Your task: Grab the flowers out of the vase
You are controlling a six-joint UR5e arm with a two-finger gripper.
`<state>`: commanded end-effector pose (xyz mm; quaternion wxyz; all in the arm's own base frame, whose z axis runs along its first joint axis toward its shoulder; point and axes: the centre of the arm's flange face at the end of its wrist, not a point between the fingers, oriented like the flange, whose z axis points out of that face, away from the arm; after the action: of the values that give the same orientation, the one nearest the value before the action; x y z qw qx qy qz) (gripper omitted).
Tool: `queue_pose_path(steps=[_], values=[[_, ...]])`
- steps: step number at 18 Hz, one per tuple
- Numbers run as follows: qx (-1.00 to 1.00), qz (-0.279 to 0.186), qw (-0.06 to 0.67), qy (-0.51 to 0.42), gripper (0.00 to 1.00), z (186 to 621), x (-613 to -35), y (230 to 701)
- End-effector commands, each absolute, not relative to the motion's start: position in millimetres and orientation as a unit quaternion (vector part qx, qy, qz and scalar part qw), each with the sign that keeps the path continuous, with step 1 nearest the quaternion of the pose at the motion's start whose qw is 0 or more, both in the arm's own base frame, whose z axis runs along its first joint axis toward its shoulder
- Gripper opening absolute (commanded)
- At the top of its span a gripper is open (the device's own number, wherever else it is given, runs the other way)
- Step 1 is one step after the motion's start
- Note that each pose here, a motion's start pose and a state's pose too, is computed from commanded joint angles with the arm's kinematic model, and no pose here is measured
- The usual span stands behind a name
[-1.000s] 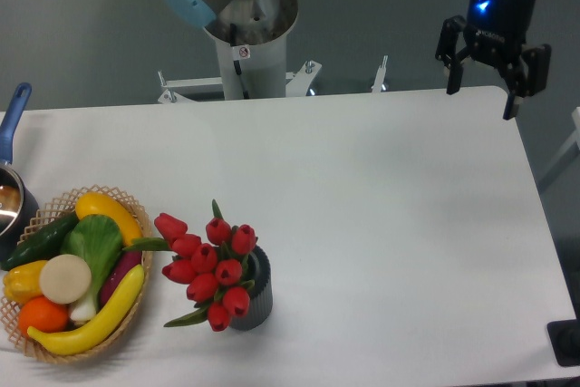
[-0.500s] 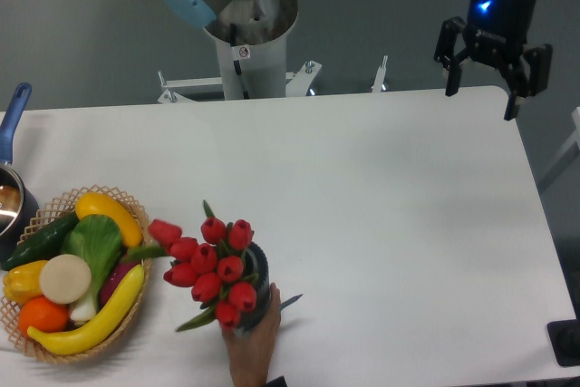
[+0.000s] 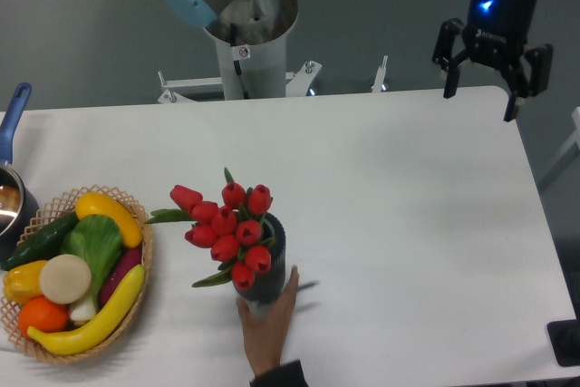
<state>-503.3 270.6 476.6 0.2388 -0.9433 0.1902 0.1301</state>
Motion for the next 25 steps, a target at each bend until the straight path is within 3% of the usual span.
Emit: queue_pose_path(steps=[3,11,17,25], values=[[-0.948,0.125,0.25,0.152,1.0,469.9,-500.8,276.0],[-0.944,0.056,0.322,0.043,1.0,455.7,-479.4,305.9],[-0.934,0.094,0.337,0.066,1.0,426.2,-458.6,329.5],[-0.933,0.051,0.351,0.066,1.0,406.1,-454.0,373.3]])
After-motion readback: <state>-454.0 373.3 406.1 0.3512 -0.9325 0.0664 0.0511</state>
